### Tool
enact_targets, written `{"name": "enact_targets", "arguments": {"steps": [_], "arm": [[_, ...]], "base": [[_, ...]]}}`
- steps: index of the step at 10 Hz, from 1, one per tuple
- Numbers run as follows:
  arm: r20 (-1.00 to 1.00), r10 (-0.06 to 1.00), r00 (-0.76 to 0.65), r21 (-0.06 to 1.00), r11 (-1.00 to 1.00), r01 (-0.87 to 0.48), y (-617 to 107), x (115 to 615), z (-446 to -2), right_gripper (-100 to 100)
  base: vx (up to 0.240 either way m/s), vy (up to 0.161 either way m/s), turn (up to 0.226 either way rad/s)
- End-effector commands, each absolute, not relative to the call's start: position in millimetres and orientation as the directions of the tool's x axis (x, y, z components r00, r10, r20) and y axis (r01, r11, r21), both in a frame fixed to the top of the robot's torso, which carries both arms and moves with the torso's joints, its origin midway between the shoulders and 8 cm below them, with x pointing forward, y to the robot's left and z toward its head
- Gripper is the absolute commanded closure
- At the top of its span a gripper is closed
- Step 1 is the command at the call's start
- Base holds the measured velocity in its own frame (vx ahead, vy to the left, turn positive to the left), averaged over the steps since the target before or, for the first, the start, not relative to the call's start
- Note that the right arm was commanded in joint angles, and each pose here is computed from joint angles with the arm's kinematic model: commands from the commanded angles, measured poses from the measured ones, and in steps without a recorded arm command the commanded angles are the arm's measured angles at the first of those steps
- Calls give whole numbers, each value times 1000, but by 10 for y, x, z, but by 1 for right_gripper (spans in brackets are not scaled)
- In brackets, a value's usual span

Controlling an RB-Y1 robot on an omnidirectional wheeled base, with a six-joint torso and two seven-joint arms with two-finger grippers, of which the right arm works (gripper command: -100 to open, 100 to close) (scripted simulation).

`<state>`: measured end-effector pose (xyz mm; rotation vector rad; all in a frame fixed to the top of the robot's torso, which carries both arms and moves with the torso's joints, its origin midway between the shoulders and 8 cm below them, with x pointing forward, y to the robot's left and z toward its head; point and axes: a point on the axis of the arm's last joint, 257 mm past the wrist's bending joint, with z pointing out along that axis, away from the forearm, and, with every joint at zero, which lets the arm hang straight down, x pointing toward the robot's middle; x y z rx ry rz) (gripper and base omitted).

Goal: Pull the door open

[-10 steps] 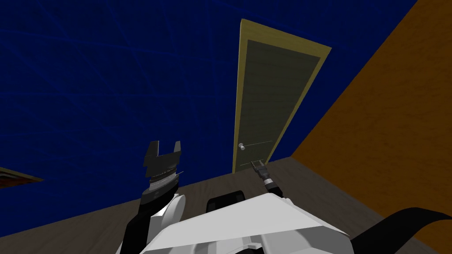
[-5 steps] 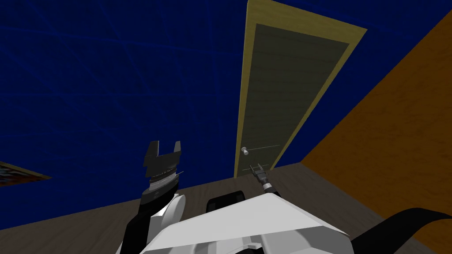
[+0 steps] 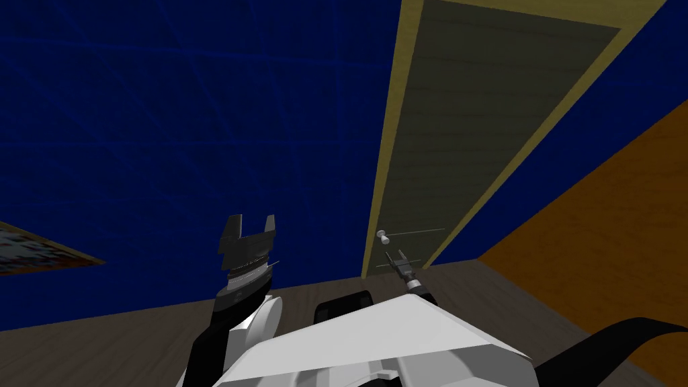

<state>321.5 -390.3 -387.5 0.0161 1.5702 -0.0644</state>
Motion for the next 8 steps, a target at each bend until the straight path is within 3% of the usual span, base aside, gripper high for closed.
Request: {"name": "enact_targets", "arguments": {"steps": [1, 5, 6, 8], "arm": [[-1000, -30, -1, -30, 997, 71, -4021, 3151, -3868, -100], [-1000, -15, 0, -14, 995, 103, -4143, 3093, -3888, -100], [-1000, -15, 0, -14, 995, 103, -4143, 3093, -3888, 100], [-1000, -15, 0, -14, 995, 103, -4143, 3093, -3888, 100]], "base": [[191, 38, 114], [171, -28, 92], [-11, 4, -7], [-30, 10, -1]]}}
